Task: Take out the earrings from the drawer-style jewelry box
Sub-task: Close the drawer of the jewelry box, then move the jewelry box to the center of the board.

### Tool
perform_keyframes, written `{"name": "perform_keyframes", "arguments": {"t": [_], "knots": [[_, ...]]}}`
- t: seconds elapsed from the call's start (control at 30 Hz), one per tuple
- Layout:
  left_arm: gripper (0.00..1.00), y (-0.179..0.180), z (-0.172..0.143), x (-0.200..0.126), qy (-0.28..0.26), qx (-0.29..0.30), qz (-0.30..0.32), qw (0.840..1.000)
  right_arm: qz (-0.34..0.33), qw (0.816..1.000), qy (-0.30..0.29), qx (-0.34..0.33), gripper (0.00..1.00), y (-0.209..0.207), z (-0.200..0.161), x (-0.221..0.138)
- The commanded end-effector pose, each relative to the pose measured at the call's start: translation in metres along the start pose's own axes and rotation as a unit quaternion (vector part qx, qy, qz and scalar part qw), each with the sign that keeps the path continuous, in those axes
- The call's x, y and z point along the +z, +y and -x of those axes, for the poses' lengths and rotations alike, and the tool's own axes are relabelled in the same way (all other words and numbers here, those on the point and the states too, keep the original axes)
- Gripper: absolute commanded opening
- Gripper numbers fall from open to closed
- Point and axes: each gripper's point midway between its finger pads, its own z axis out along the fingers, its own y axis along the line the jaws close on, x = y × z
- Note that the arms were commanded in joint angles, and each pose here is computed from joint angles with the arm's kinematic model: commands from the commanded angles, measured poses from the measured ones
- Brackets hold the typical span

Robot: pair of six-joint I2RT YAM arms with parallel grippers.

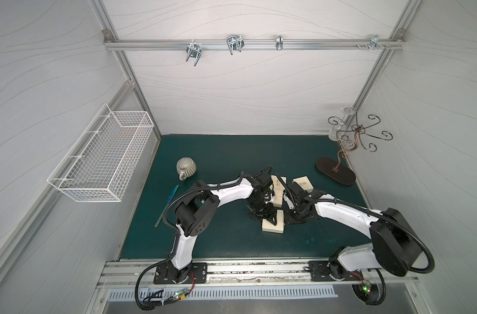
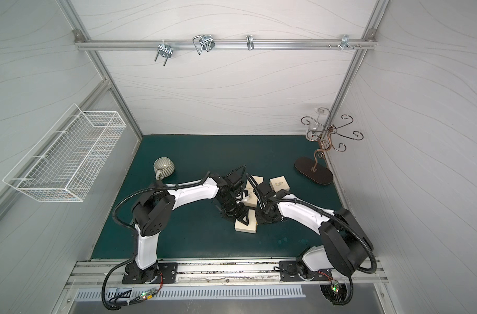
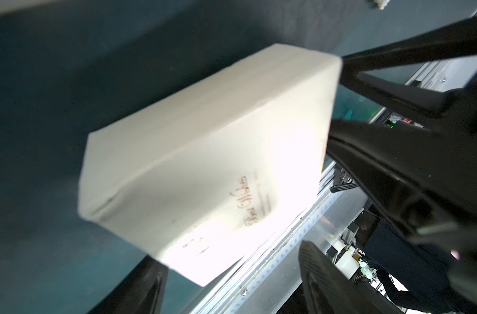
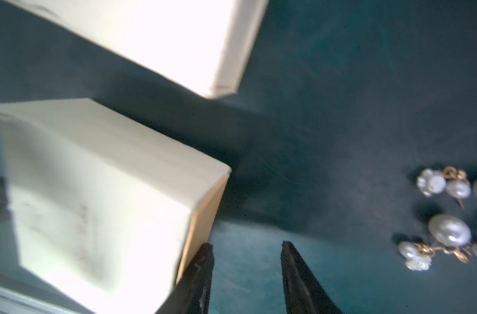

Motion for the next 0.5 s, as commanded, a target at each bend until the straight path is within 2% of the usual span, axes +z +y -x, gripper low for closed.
{"name": "perform_keyframes", "arguments": {"t": [0.0, 0.07, 0.17, 0.23, 0.33, 0.47], "knots": [[0.76, -0.015, 0.022, -0.006, -0.033, 0.033, -0.010, 0.999, 0.034, 0.999, -0.019, -0.031, 0.44, 0.026, 0.019, -0.002], [0.75, -0.010, 0.025, -0.009, -0.043, 0.027, 0.005, 0.999, 0.037, 0.999, -0.020, -0.033, 0.44, 0.030, 0.024, -0.002], [0.71, 0.017, 0.030, -0.016, -0.067, -0.009, 0.069, 0.995, 0.050, 0.998, -0.018, -0.039, 0.44, 0.039, 0.032, -0.001], [0.70, 0.036, 0.029, -0.021, -0.079, -0.035, 0.109, 0.990, 0.059, 0.997, -0.014, -0.047, 0.44, 0.047, 0.039, 0.002], [0.70, 0.054, 0.030, -0.029, -0.102, -0.066, 0.135, 0.983, 0.078, 0.995, -0.006, -0.055, 0.44, 0.060, 0.050, 0.005], [0.70, 0.086, 0.031, -0.041, -0.119, -0.117, 0.180, 0.969, 0.085, 0.994, -0.027, -0.057, 0.44, 0.068, 0.066, 0.002]]}}
